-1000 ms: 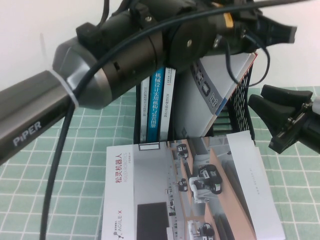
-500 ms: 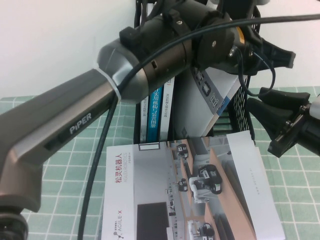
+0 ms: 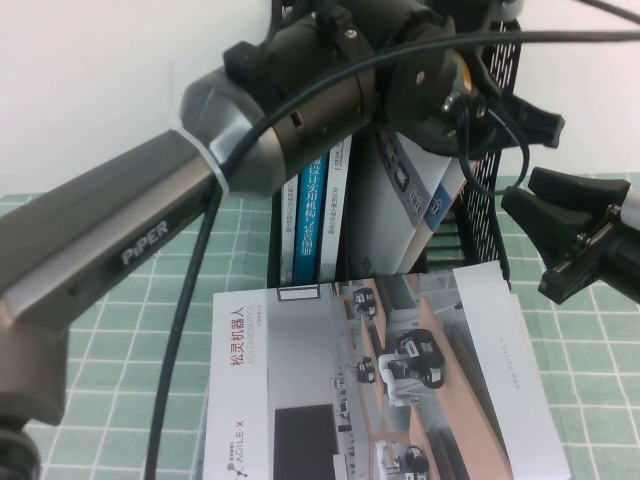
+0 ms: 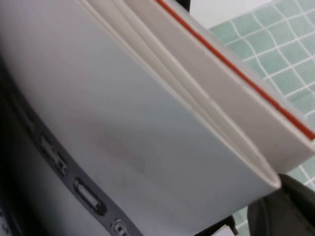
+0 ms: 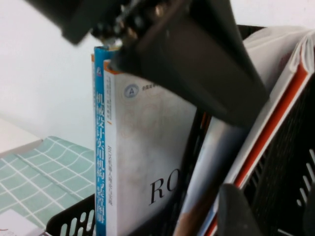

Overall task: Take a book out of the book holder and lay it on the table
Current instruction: Hold the bookshelf

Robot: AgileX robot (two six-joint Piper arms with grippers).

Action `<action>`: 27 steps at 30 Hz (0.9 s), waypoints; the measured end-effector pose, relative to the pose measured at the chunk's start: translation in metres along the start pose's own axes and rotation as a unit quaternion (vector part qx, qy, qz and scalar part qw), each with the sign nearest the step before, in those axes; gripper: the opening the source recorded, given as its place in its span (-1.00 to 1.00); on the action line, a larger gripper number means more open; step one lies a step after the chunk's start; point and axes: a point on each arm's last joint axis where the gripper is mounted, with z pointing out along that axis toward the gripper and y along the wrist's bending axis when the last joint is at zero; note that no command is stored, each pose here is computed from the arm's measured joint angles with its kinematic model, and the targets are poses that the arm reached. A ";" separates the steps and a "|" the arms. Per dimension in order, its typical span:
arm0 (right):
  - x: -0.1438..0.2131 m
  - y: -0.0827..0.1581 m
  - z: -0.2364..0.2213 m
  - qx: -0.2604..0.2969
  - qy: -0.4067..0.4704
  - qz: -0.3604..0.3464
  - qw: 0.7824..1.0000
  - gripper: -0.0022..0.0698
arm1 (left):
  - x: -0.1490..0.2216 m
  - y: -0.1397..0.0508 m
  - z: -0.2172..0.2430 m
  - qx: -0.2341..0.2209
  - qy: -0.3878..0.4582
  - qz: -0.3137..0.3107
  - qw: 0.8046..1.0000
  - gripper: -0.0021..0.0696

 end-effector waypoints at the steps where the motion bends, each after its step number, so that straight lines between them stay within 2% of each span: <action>1: 0.000 0.000 0.000 0.000 0.000 -0.001 1.000 -0.10 | -0.001 0.000 -0.002 -0.001 -0.003 -0.001 1.000 -0.95; 5: 0.000 0.000 0.000 0.000 0.000 -0.001 1.000 -0.10 | -0.010 -0.003 -0.015 0.008 -0.021 -0.009 1.000 -0.95; 13: 0.000 0.000 0.000 0.000 0.001 -0.001 1.000 -0.10 | -0.029 -0.014 -0.030 0.064 -0.080 -0.022 0.995 -0.95; 21: 0.000 -0.001 0.000 0.003 0.000 0.001 1.000 -0.10 | -0.019 -0.013 0.001 0.054 -0.055 -0.004 0.997 -0.95; 27: 0.006 -0.002 0.001 0.004 0.009 0.007 1.000 -0.10 | -0.017 -0.009 0.004 0.034 -0.049 0.015 0.998 -0.95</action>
